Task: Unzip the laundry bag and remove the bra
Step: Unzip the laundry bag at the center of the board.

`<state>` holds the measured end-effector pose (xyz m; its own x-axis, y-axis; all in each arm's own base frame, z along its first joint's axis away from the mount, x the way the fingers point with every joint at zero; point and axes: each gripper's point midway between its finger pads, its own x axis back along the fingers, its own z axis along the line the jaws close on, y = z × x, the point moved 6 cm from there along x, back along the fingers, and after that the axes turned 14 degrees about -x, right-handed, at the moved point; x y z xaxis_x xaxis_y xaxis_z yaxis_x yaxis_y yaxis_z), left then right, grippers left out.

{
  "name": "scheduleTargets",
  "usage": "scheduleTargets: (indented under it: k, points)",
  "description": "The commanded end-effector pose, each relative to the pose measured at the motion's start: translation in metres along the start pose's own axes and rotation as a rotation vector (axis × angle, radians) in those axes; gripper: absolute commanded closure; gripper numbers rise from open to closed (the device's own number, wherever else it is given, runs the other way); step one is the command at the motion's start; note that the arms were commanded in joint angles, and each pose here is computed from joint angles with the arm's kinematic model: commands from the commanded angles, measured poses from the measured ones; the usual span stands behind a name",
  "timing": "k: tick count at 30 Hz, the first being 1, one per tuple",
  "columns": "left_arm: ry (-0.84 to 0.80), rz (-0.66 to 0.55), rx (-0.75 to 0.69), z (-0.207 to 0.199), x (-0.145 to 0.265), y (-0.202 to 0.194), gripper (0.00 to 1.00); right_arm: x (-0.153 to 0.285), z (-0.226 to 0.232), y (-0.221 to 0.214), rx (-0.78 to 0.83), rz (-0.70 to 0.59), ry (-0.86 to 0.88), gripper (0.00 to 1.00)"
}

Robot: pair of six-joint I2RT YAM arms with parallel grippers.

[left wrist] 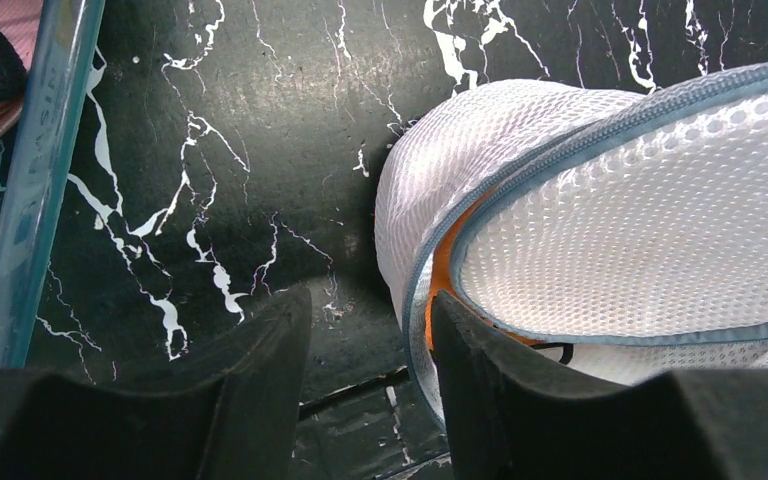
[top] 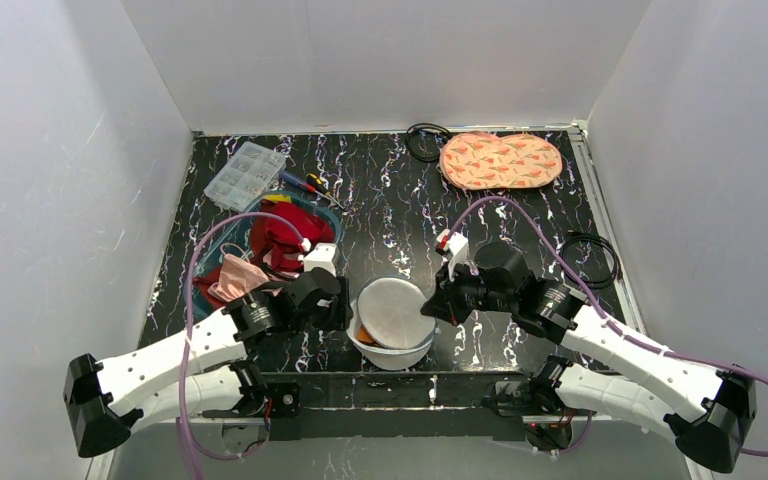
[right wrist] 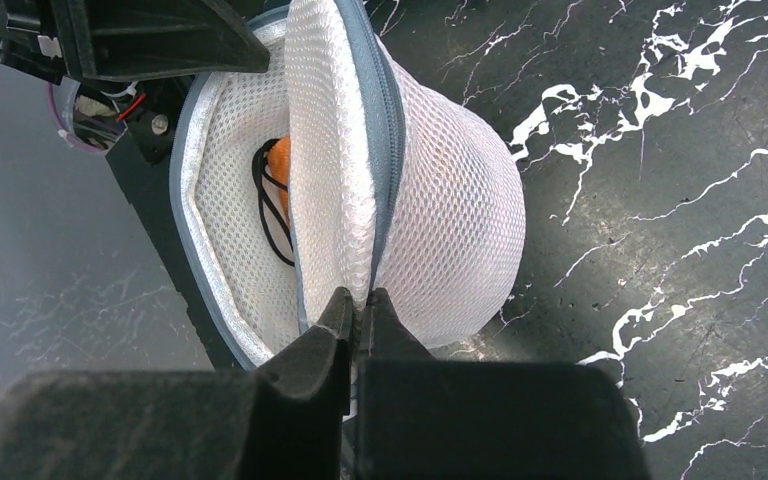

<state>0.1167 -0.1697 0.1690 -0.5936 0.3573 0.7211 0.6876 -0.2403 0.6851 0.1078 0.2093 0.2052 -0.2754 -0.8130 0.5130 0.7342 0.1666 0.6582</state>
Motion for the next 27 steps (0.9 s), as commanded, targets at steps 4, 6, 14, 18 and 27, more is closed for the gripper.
scheduleTargets:
  k: [4,6,14,18,27]
  points:
    - [-0.038,0.009,-0.031,-0.002,-0.006,0.001,0.7,0.006,0.008,0.004,0.041,-0.018,0.059,0.99]
    - [-0.064,0.011,-0.052,-0.005,-0.009,0.001,0.84,0.006,0.01,0.003,0.042,-0.02,0.078,0.99]
    - [-0.059,-0.086,-0.075,-0.003,0.013,0.028,1.0,0.016,0.017,0.01,0.001,-0.11,0.108,0.82]
    - [0.017,-0.157,-0.133,0.005,0.044,0.065,1.0,0.025,0.021,0.024,-0.082,-0.245,0.102,0.31]
    - [0.087,-0.216,-0.208,-0.008,0.076,0.135,1.0,0.038,0.035,0.053,-0.371,-0.458,0.154,0.01]
